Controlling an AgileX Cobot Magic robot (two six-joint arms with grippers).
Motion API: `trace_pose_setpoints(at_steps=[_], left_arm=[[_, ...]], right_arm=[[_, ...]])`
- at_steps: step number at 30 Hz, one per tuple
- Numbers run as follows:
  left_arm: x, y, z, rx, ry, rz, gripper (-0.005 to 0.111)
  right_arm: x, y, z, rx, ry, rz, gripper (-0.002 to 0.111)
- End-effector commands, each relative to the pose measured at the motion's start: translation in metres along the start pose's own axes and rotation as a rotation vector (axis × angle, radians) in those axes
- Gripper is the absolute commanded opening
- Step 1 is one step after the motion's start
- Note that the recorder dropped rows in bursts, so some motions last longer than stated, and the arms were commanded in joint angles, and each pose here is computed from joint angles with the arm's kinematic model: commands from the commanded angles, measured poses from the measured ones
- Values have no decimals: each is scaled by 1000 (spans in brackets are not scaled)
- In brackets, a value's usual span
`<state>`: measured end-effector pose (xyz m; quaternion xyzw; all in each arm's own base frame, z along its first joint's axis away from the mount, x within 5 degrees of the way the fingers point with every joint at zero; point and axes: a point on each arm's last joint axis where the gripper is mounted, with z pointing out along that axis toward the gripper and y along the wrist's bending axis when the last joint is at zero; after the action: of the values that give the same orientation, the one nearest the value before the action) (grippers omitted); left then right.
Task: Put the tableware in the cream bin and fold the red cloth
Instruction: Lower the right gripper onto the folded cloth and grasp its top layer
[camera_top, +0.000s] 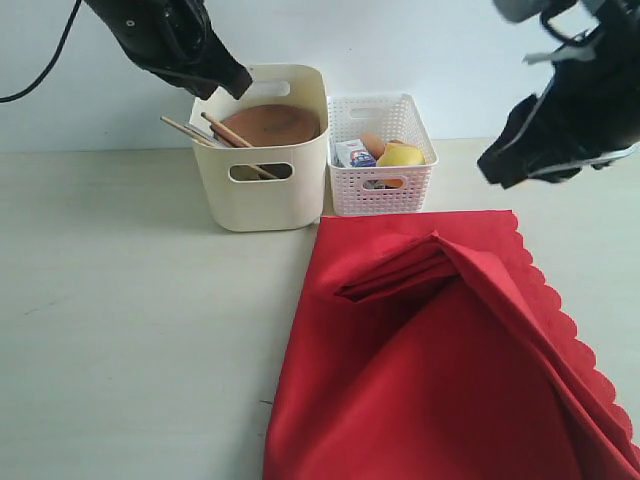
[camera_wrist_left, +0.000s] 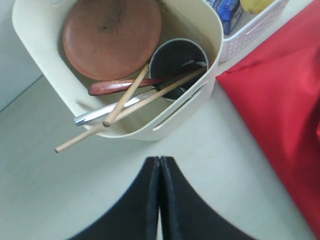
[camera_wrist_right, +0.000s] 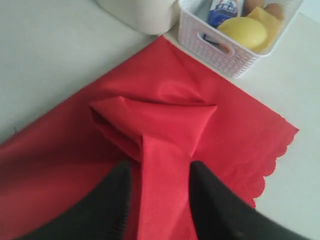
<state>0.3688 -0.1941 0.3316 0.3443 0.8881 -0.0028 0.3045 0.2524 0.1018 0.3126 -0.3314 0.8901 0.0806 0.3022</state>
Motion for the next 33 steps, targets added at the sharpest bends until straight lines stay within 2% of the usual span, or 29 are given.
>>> trace_pose_setpoints(at_steps=[1,3,5,10,18,26,28,30,33], left_arm=[[0,7,-23,-12,-57,-43,1],[1,10,-33,-21,-76,-64,1],[1,14,-48,-31,-109,-78,1],[2,17,-84,-48,-179,-108,1],[8,16,-140,-50,-298,-135,1],[26,12,-192,-67,-449,-143,1],[30,11,-205,-77,-494,-144,1],[33,11,-214,-86,-536,-144,1],[36,11,-222,-93,-563,-145,1]], right_arm=[[2,5,40,-82,107,-185,67],[0,15,58,-104,130,-259,72],[-3,27,76,-102,145,-358,73],[-8,38,101,60,185,-542,73],[0,61,133,58,277,-671,73],[13,51,172,183,372,-690,75],[15,51,178,190,382,-662,71],[16,50,180,207,381,-638,60],[11,47,178,250,374,-589,33]])
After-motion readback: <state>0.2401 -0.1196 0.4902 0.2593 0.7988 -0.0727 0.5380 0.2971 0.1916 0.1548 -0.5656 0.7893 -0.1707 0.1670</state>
